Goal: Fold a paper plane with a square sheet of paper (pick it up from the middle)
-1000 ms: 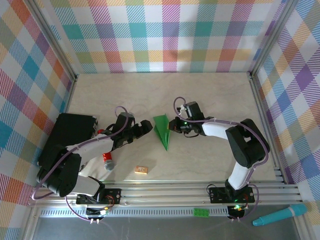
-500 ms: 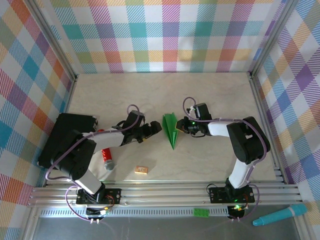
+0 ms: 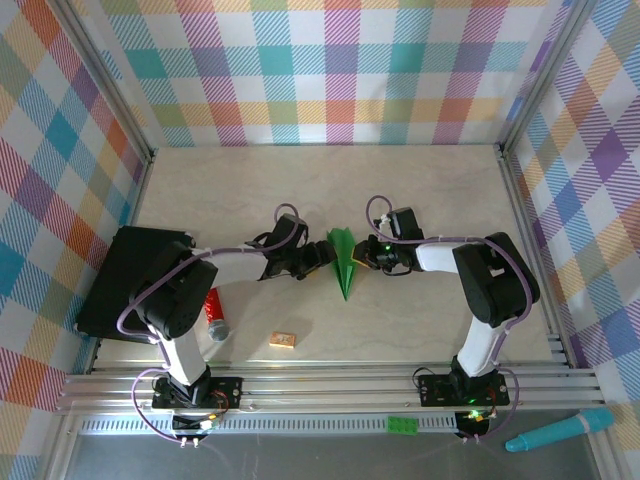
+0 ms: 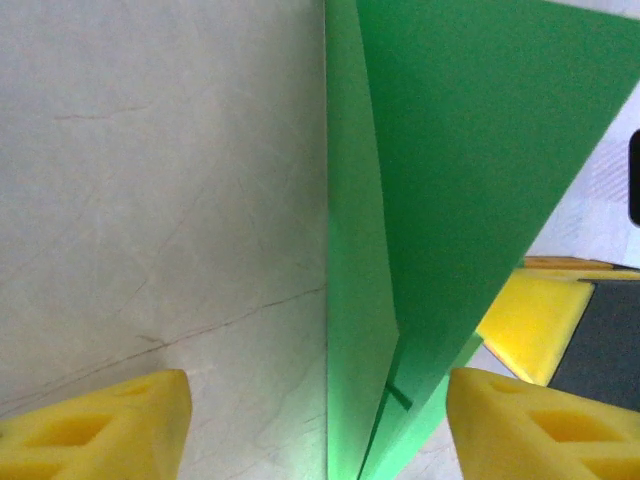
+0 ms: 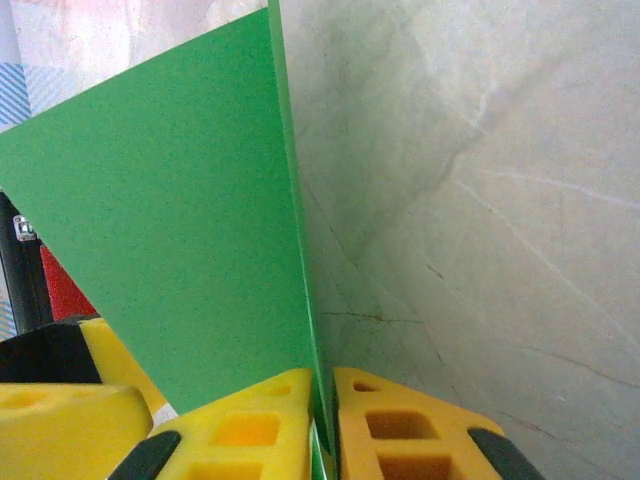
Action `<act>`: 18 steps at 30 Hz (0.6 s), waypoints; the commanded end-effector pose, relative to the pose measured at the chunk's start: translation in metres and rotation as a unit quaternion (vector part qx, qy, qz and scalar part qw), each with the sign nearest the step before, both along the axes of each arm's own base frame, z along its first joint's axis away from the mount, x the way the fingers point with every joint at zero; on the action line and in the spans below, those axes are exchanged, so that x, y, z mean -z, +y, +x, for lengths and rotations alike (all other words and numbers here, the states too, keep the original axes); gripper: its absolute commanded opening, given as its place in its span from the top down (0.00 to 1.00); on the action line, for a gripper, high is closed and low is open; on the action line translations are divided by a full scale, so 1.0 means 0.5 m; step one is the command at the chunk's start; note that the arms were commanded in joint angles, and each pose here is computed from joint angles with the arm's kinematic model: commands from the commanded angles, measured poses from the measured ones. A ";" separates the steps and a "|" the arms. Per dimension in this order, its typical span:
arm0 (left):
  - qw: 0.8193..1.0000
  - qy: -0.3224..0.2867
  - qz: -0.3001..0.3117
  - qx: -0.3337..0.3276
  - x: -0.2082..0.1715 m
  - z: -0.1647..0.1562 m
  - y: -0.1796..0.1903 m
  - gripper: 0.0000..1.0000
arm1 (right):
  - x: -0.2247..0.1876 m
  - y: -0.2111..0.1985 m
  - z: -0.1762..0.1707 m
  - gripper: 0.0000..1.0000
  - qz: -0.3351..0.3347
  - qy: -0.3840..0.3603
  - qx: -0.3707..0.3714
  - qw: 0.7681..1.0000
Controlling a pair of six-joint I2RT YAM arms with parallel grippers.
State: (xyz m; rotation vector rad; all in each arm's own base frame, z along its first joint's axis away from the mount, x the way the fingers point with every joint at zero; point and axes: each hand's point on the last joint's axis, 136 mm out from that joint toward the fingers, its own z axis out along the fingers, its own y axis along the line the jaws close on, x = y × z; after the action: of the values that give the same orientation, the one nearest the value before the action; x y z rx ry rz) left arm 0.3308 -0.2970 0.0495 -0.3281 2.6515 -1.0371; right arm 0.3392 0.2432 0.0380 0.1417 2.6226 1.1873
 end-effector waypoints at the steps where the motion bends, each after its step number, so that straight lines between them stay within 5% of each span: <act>1: 1.000 0.013 0.016 0.003 0.007 0.002 -0.003 0.40 | 0.007 0.000 -0.004 0.86 0.002 0.004 -0.013 1.000; 18: 0.999 0.002 0.033 -0.008 0.012 0.050 0.006 0.74 | 0.002 -0.002 0.000 0.91 0.001 0.002 -0.008 1.000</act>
State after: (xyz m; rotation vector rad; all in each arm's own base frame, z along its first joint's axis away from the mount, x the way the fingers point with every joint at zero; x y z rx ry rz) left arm 0.3474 -0.3016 0.0430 -0.3287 2.6788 -0.9896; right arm 0.3369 0.2430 0.0341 0.1474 2.6392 1.1889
